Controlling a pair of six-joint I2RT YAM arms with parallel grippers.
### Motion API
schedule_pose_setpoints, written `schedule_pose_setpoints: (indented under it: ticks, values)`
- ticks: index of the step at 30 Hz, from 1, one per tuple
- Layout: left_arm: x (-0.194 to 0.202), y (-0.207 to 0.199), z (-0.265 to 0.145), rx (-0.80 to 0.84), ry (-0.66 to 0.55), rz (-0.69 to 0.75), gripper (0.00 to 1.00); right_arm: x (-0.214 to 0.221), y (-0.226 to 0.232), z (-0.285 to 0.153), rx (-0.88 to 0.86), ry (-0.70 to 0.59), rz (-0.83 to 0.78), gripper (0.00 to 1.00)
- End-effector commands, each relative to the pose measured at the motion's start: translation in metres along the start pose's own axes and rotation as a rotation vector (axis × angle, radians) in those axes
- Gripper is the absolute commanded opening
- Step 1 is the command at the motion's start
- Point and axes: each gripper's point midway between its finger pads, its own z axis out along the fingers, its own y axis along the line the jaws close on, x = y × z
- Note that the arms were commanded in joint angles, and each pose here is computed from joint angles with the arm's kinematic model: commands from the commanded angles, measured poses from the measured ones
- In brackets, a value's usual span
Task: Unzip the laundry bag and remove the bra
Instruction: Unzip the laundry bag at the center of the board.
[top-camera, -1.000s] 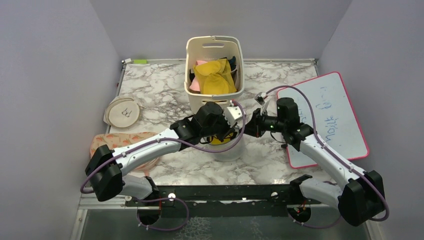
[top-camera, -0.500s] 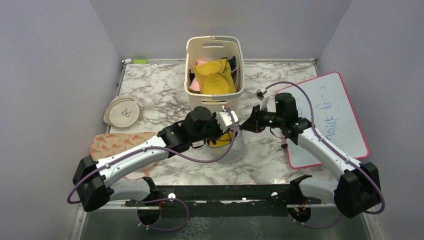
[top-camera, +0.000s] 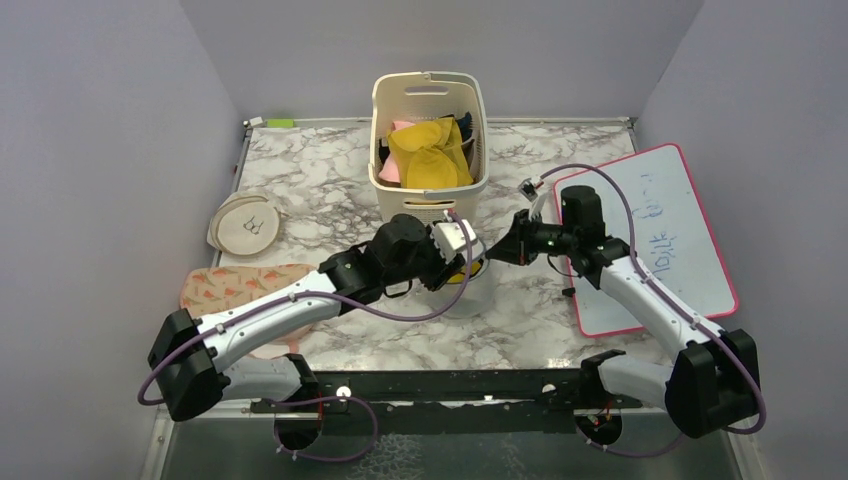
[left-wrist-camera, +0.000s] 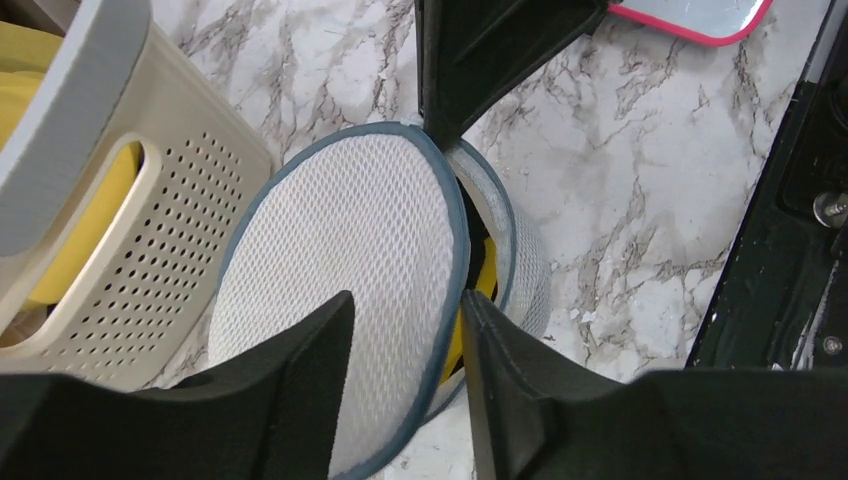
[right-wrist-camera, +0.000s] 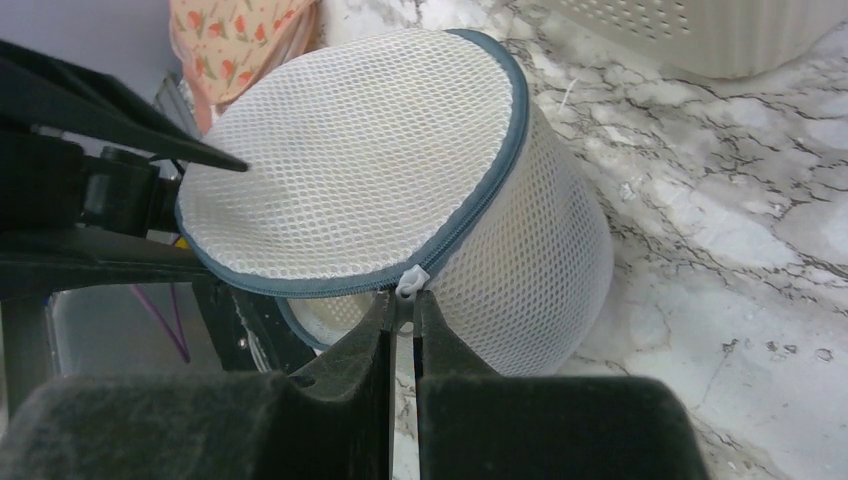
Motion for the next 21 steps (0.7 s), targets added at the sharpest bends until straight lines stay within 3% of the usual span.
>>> schedule_pose_setpoints:
  ticks: [1, 4, 8, 17, 21]
  values:
    - [-0.012, -0.004, 0.014, 0.02, -0.003, -0.045, 0.4, -0.004, 0.018, -0.005, -0.091, -0.023, -0.061, 0.01]
    - [-0.018, -0.01, 0.023, 0.04, -0.005, -0.039, 0.47, -0.003, 0.022, -0.006, -0.109, -0.022, -0.062, 0.01]
    - [-0.025, -0.01, 0.036, 0.036, -0.008, -0.035, 0.48, -0.002, 0.027, -0.007, -0.131, -0.02, -0.062, 0.01]
    - [-0.016, -0.002, 0.053, -0.006, 0.046, -0.03, 0.36, 0.001, 0.035, -0.009, -0.152, -0.015, -0.064, 0.01]
    - [-0.016, 0.002, 0.05, -0.033, 0.045, -0.024, 0.23, 0.003, 0.035, -0.01, -0.152, -0.014, -0.064, 0.01]
